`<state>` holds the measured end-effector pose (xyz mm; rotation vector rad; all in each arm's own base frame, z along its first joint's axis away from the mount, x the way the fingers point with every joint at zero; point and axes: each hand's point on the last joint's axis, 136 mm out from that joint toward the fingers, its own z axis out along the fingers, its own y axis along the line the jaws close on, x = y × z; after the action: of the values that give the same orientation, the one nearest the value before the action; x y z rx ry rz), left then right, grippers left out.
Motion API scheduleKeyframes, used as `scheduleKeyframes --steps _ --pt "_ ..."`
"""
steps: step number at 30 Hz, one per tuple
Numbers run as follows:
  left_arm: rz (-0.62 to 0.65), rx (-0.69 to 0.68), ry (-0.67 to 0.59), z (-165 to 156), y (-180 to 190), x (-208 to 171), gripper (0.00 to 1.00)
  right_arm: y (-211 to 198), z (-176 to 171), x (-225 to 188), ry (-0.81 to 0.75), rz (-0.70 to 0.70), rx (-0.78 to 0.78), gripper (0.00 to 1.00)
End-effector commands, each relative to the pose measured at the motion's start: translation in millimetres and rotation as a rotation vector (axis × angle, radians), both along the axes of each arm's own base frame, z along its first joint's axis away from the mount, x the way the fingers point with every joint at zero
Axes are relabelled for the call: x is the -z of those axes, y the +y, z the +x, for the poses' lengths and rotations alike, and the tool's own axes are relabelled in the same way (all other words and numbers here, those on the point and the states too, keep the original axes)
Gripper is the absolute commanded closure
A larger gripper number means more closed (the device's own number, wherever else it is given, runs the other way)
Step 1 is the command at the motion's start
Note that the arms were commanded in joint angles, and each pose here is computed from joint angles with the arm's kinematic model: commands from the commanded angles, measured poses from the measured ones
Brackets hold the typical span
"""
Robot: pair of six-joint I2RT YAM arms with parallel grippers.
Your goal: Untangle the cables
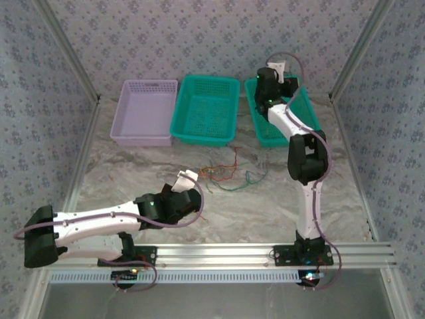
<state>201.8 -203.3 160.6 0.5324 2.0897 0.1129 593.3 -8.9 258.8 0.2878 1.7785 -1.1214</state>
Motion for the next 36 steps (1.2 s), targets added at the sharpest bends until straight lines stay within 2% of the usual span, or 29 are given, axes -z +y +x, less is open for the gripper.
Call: scheduleKeyframes --steps 1,5,9,17,23,27,31,33,36 --pt "-0.024 -0.016 -0.017 0 0 0 1.00 -3 -4 13 0.051 -0.030 0.068 0.86" --pt "-0.022 -0.017 -0.008 0 0 5 1.00 -4 -9 38 0.103 -0.026 0.087 0.82" --pt "-0.016 -0.014 -0.008 0 0 5 1.00 -3 -16 44 0.118 0.002 0.082 0.63" --pt "-0.008 -0.010 -0.019 1 -3 1 1.00 15 -30 25 0.097 0.043 0.042 0.48" --pt "-0.018 -0.018 -0.018 1 -2 0 1.00 35 -47 -9 0.045 0.100 -0.034 0.40" --pt "-0.027 -0.018 -0.024 1 -1 -2 1.00 42 -57 -31 0.067 0.249 -0.144 0.30" --pt "-0.028 -0.018 -0.033 2 0 -5 1.00 27 -72 -41 0.124 0.354 -0.109 0.27" --pt "-0.032 -0.017 -0.034 2 -2 -6 1.00 8 -74 -35 0.143 0.368 -0.058 0.23" --pt "-0.037 -0.018 -0.032 2 -2 -7 1.00 -21 -72 0 0.186 0.583 -0.016 0.23"
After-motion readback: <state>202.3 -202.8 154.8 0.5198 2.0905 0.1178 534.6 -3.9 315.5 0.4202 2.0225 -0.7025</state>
